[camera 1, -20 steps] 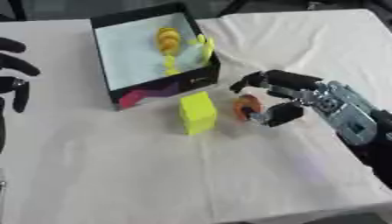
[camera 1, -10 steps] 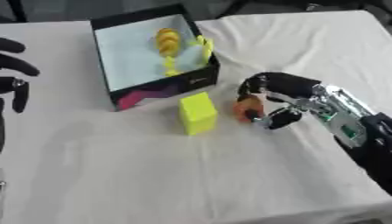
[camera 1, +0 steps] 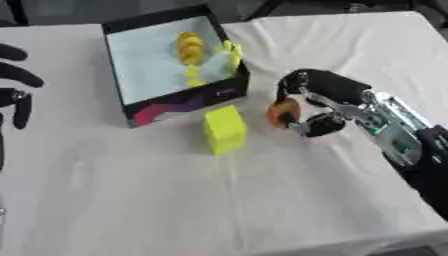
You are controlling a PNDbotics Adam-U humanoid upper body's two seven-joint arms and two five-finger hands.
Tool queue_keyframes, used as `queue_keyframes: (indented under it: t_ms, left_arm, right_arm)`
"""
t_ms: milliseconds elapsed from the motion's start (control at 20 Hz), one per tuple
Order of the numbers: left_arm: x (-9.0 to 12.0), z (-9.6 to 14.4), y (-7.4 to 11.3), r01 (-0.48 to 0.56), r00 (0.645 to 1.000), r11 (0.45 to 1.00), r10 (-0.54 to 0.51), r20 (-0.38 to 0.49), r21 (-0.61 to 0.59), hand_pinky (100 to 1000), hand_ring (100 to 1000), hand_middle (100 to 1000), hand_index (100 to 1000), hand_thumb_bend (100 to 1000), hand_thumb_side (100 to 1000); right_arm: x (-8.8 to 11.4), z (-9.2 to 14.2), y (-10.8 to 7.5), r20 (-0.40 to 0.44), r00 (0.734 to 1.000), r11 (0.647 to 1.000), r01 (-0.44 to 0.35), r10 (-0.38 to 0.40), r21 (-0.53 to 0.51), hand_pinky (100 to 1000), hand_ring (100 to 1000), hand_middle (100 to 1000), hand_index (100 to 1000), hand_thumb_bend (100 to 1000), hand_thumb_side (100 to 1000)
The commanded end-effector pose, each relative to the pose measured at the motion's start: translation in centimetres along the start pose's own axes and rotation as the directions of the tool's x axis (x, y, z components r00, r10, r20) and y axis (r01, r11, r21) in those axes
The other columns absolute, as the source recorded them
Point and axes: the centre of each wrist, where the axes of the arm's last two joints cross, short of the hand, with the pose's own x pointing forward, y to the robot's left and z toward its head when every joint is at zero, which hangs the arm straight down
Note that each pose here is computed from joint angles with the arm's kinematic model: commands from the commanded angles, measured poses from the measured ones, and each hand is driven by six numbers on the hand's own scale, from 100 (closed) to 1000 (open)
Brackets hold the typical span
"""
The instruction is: Pick up objects on the table and place them in the box.
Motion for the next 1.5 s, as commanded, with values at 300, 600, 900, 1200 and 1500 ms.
queue_keyframes:
  t_ms: [300, 600, 900, 1200, 1500]
  left_arm:
    - [0.4, -0.2, -0.1, 0.003, 1.000, 1.000, -0.003, 0.016, -0.012, 100, 470, 561, 821, 100, 806]
    - [0.6, -0.5, -0.7, -0.022, 0.999, 0.999, 0.023, 0.028, -0.034, 100, 470, 560, 820, 100, 805]
    - [1.1, -1.0, -1.3, -0.048, 0.997, 0.998, 0.050, 0.052, -0.048, 100, 470, 560, 819, 100, 800]
    - [1.1, -1.0, -1.4, -0.052, 0.997, 0.998, 0.054, 0.055, -0.046, 100, 477, 560, 819, 100, 802]
    - [1.1, -1.0, -1.4, -0.049, 0.997, 0.998, 0.051, 0.055, -0.044, 100, 481, 560, 818, 100, 801]
  right_arm:
    - [-1.8, -3.6, -7.2, 0.039, 0.999, 0.992, -0.003, 0.008, -0.126, 877, 806, 613, 295, 100, 198]
    - [-4.0, -8.1, -6.3, 0.049, 0.998, 0.999, 0.040, -0.038, -0.036, 878, 804, 611, 318, 100, 198]
    - [-6.4, -11.2, -3.3, -0.008, 0.993, 0.993, 0.120, -0.120, -0.012, 868, 795, 631, 551, 100, 199]
    - [-5.3, -12.1, -3.5, 0.027, 0.998, 0.979, 0.059, -0.055, -0.197, 863, 799, 722, 923, 100, 224]
    - [-3.9, -12.5, -4.2, 0.078, 0.997, 0.958, 0.041, -0.020, -0.284, 869, 811, 748, 947, 100, 253]
